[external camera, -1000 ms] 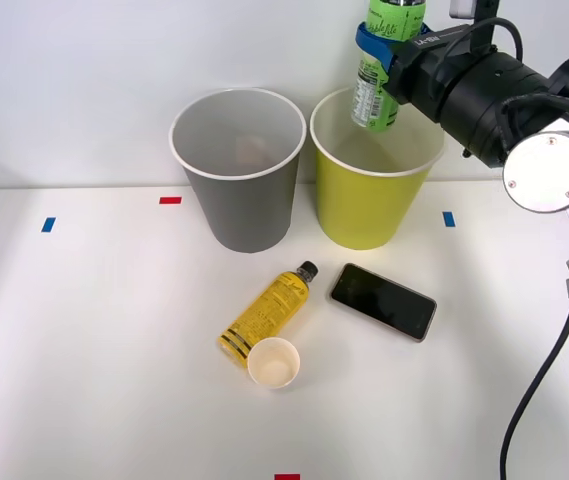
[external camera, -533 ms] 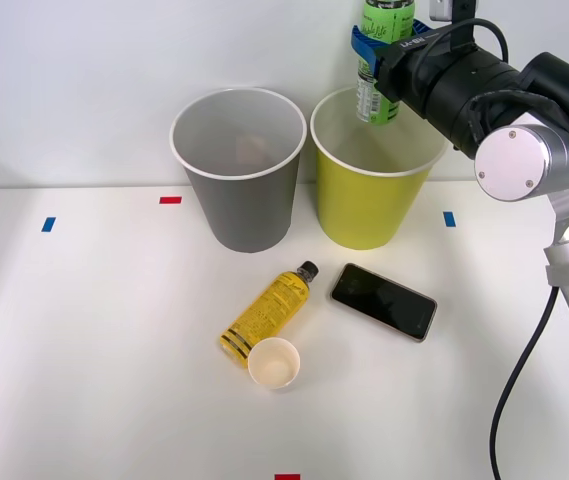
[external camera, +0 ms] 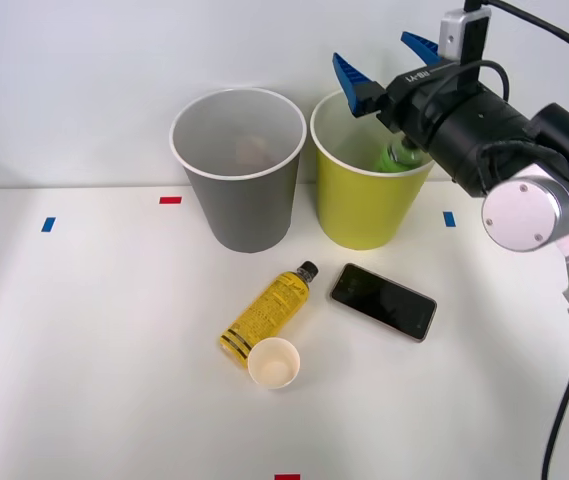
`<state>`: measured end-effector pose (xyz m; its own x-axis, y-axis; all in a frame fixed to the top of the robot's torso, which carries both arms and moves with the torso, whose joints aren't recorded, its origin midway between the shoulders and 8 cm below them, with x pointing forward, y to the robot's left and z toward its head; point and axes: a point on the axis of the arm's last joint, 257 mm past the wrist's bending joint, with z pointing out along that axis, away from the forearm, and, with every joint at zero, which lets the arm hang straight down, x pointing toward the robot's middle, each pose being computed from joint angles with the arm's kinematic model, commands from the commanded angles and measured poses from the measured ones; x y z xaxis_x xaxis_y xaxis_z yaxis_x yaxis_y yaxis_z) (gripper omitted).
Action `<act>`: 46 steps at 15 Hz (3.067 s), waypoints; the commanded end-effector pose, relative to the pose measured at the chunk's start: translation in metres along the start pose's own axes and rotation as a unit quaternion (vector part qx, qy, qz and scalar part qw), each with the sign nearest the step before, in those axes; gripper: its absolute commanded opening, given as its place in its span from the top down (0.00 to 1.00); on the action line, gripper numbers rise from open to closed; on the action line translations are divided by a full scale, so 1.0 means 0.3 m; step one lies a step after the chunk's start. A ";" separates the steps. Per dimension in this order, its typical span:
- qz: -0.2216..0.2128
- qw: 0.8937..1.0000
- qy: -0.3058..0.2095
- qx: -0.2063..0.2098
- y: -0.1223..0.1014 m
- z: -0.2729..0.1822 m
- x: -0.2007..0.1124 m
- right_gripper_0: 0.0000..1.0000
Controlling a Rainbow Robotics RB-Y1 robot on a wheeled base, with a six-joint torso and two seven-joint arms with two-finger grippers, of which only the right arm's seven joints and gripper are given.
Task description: Put cans in the gray bin, plastic bottles in the light green bin
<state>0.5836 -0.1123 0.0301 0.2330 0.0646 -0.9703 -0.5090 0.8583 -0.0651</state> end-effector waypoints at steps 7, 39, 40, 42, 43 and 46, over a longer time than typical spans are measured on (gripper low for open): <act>0.044 0.998 -0.023 0.046 0.069 -0.585 0.059 0.00; 0.044 0.970 0.017 0.238 0.098 -1.213 0.700 0.00; 0.037 0.973 0.014 0.227 0.111 -1.230 0.702 0.00; 0.008 0.976 0.022 0.214 0.126 -1.282 0.698 0.00; -0.021 0.977 0.032 0.211 0.133 -1.308 0.698 0.00; -0.069 0.974 0.073 0.201 0.198 -1.401 0.729 0.00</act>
<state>0.2682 -0.2642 -0.2776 0.1597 -0.0885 -0.9832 -0.1008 0.9893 -0.1054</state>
